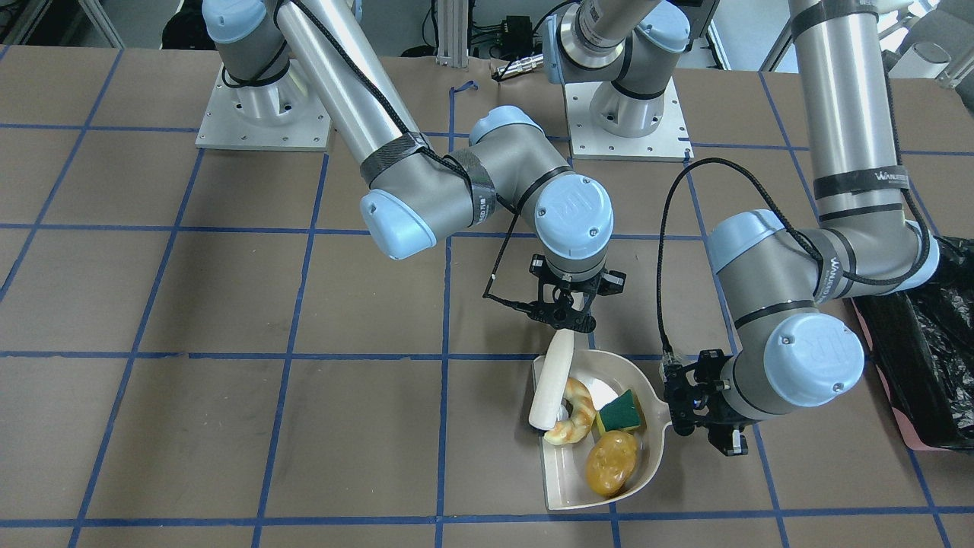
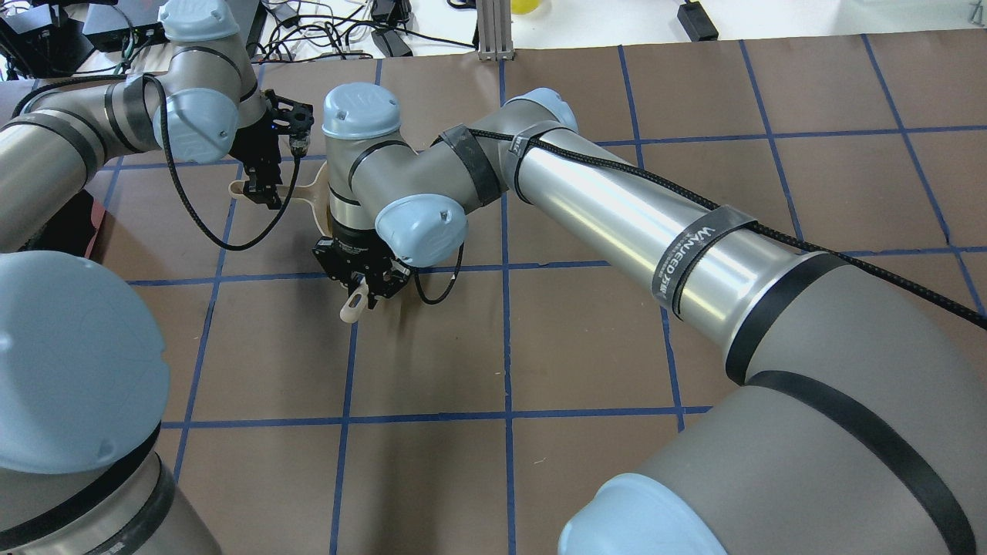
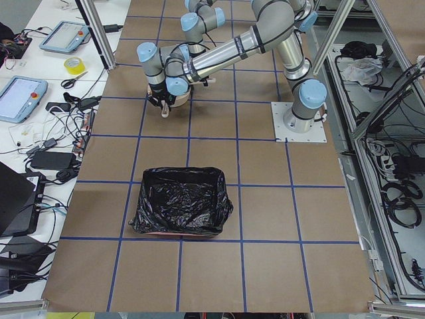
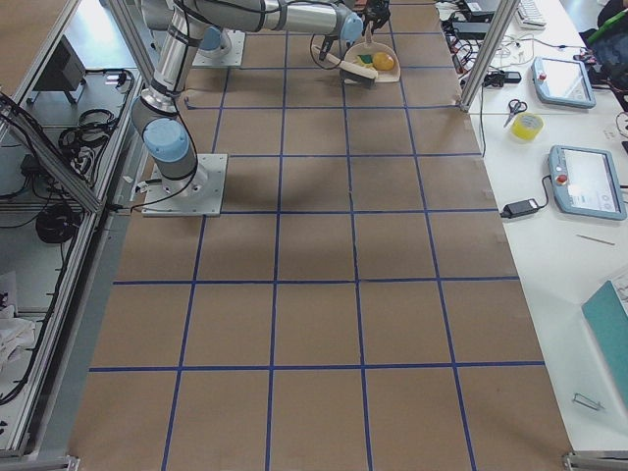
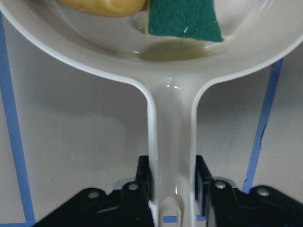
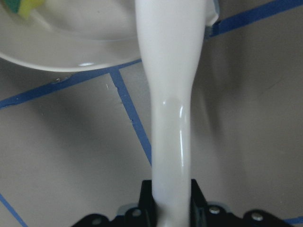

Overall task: Sweep and dump trash into bin
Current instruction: 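Brush the remaining pastry piece into the dustpan with the right gripper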

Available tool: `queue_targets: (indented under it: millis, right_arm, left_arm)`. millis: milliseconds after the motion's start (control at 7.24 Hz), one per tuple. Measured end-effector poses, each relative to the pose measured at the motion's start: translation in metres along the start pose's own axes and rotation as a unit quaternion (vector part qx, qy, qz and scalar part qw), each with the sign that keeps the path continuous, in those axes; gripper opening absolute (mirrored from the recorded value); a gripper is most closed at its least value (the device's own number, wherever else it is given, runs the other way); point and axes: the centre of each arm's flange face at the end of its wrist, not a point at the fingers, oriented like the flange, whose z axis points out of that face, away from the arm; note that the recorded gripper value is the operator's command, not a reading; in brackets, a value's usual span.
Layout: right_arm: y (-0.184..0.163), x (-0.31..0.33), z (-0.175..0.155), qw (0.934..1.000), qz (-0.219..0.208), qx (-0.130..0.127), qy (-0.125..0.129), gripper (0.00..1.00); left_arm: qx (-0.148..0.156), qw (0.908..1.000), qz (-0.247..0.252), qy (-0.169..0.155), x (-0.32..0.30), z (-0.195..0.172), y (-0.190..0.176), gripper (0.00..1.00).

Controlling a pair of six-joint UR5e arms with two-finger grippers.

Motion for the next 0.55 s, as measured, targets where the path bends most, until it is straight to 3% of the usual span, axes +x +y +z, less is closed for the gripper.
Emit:
queue_targets:
  millis: [552]
  right_arm:
    - [0.017, 0.011, -0.028, 0.9999, 0.002, -0.010, 0.008, 0.00]
  left_arm:
    - [0.000, 1.0000, 0.000, -0.002, 0.000, -0.002, 0.001, 0.00]
